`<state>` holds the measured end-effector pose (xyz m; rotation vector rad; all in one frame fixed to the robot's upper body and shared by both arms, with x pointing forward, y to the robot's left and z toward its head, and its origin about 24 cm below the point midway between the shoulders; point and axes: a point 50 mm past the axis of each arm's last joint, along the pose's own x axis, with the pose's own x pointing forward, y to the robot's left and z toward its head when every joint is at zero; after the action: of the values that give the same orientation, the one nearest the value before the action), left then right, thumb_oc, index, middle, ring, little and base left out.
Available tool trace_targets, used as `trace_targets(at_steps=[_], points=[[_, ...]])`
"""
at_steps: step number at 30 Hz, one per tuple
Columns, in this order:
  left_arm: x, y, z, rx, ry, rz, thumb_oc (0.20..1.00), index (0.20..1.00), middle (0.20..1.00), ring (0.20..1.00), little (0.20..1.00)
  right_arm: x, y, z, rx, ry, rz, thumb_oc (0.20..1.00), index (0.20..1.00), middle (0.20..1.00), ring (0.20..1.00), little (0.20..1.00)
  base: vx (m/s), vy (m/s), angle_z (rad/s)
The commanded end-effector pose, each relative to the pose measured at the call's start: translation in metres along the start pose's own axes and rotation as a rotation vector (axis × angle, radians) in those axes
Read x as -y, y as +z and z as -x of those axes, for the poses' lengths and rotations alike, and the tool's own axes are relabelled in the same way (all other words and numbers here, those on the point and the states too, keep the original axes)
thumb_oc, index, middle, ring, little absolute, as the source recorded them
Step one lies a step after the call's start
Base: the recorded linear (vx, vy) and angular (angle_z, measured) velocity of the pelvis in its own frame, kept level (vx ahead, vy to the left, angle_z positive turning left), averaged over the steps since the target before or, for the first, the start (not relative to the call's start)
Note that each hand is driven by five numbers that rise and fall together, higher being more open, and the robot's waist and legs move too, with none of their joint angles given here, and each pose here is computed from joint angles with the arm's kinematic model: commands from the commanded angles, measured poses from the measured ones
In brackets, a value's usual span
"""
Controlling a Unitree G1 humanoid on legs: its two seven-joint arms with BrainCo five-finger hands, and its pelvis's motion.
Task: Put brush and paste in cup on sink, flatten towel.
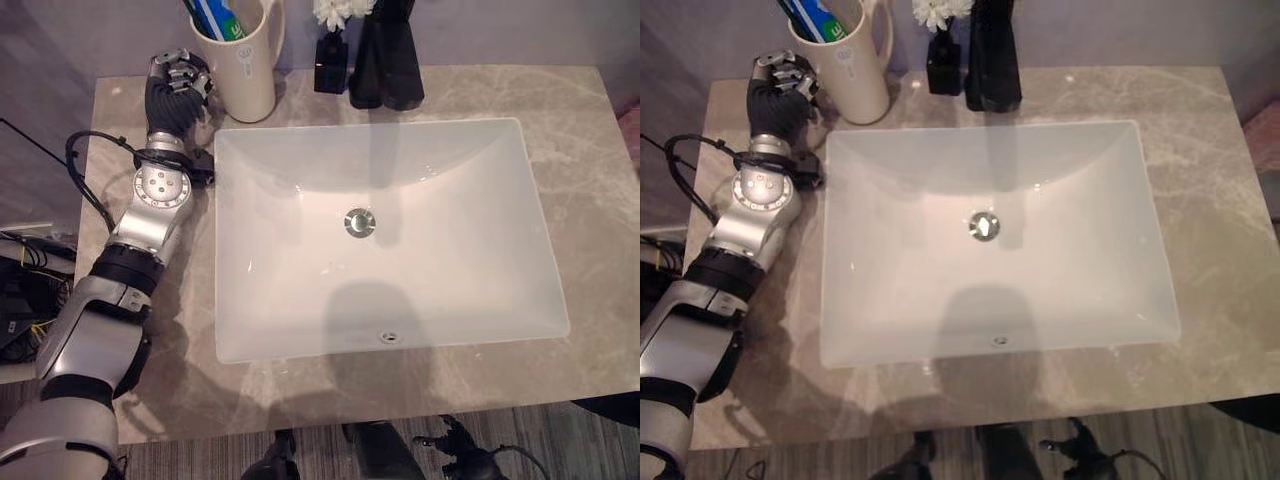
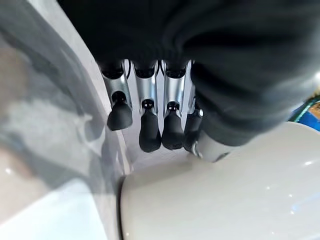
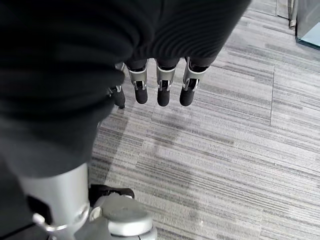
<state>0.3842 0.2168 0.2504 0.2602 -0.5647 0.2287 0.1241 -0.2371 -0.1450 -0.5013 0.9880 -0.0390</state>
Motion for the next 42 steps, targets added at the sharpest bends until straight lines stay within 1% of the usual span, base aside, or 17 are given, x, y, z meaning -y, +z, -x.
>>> trace_targets(at_steps=[1, 3, 6, 8, 10, 11, 17, 20, 25, 27, 31, 32, 33, 34, 35, 36, 42], points=[[-0.012, -0.033, 0.018, -0.1, 0.068, -0.044, 0.2, 0.2, 0.2, 0.2, 0.2, 0.026, -0.007, -0.002, -0.03, -0.085, 0.002, 1.0, 1.0, 1.0, 1.0, 1.0, 0.03, 0.008, -0.05], [-0.018, -0.035, 0.023, -0.103, 0.081, -0.04, 0.2, 0.2, 0.2, 0.2, 0.2, 0.028, -0.009, -0.001, -0.038, -0.09, 0.008, 1.0, 1.0, 1.0, 1.0, 1.0, 0.03, 0.01, -0.07], [-0.035, -0.049, 0.046, -0.123, 0.102, -0.047, 0.2, 0.2, 0.2, 0.2, 0.2, 0.035, -0.016, -0.001, -0.079, -0.095, 0.026, 1.0, 1.0, 1.0, 1.0, 1.0, 0.01, 0.053, -0.03], [-0.038, -0.051, 0.052, -0.126, 0.095, -0.057, 0.2, 0.2, 0.2, 0.2, 0.2, 0.035, -0.02, 0.0, -0.095, -0.094, 0.028, 1.0, 1.0, 1.0, 1.0, 1.0, -0.01, 0.043, -0.01], [-0.043, -0.061, 0.077, -0.148, 0.068, -0.054, 0.2, 0.2, 0.2, 0.2, 0.2, 0.034, -0.031, 0.003, -0.146, -0.079, 0.039, 1.0, 1.0, 1.0, 1.0, 1.0, -0.02, 0.085, 0.19], [-0.043, -0.061, 0.077, -0.149, 0.069, -0.055, 0.2, 0.2, 0.2, 0.2, 0.2, 0.034, -0.032, 0.003, -0.146, -0.079, 0.041, 1.0, 1.0, 1.0, 1.0, 1.0, -0.02, 0.093, 0.23], [-0.051, -0.071, 0.134, -0.191, 0.014, 0.01, 0.2, 0.2, 0.2, 0.2, 0.2, 0.025, -0.053, 0.011, -0.231, -0.048, 0.017, 1.0, 1.0, 1.0, 1.0, 1.0, -0.05, 0.122, 0.22], [-0.054, -0.07, 0.159, -0.211, -0.024, 0.039, 0.2, 0.2, 0.2, 0.2, 0.2, 0.018, -0.062, 0.015, -0.256, -0.039, -0.033, 1.0, 1.0, 1.0, 1.0, 1.0, -0.1, 0.169, 0.27], [-0.063, -0.065, 0.185, -0.231, -0.079, 0.033, 0.2, 0.2, 0.2, 0.2, 0.2, 0.009, -0.071, 0.021, -0.275, -0.044, -0.142, 1.0, 1.0, 1.0, 1.0, 1.0, -0.11, 0.18, 0.3], [-0.066, -0.064, 0.19, -0.239, -0.074, 0.044, 0.2, 0.2, 0.2, 0.2, 0.2, 0.009, -0.069, 0.02, -0.266, -0.051, -0.155, 1.0, 1.0, 1.0, 1.0, 1.0, -0.14, 0.123, 0.16], [-0.071, -0.058, 0.193, -0.226, -0.096, 0.002, 0.2, 0.2, 0.2, 0.2, 0.2, 0.009, -0.05, 0.013, -0.189, -0.058, -0.174, 1.0, 1.0, 1.0, 1.0, 1.0, -0.18, 0.111, -0.04], [-0.072, -0.057, 0.194, -0.225, -0.104, -0.008, 0.285, 0.285, 0.285, 0.285, 0.285, 0.007, -0.048, 0.013, -0.179, -0.051, -0.168, 1.0, 1.0, 1.0, 1.0, 1.0, -0.13, 0.095, -0.31], [-0.072, -0.057, 0.194, -0.225, -0.104, -0.008, 0.285, 0.285, 0.285, 0.285, 0.285, 0.007, -0.048, 0.013, -0.179, -0.051, -0.168, 1.0, 1.0, 1.0, 1.0, 1.0, -0.11, 0.064, -0.59], [-0.074, -0.056, 0.197, -0.23, -0.099, -0.012, 0.36, 0.36, 0.36, 0.36, 0.36, 0.006, -0.047, 0.013, -0.172, -0.043, -0.159, 1.0, 1.0, 1.0, 1.0, 1.0, -0.14, 0.058, -0.63], [-0.077, -0.056, 0.2, -0.236, -0.085, -0.005, 0.297, 0.297, 0.297, 0.297, 0.297, 0.003, -0.042, 0.012, -0.149, -0.024, -0.145, 1.0, 1.0, 1.0, 1.0, 1.0, -0.18, 0.059, -0.62], [-0.079, -0.055, 0.201, -0.238, -0.08, -0.006, 0.2, 0.2, 0.2, 0.2, 0.2, 0.002, -0.041, 0.012, -0.148, -0.02, -0.136, 1.0, 1.0, 1.0, 1.0, 1.0, -0.19, 0.036, -0.75], [-0.095, -0.054, 0.214, -0.259, 0.014, -0.006, 0.2, 0.2, 0.2, 0.2, 0.2, 0.001, -0.042, 0.011, -0.162, -0.007, -0.09, 1.0, 1.0, 1.0, 1.0, 1.0, -0.12, -0.022, -0.92]])
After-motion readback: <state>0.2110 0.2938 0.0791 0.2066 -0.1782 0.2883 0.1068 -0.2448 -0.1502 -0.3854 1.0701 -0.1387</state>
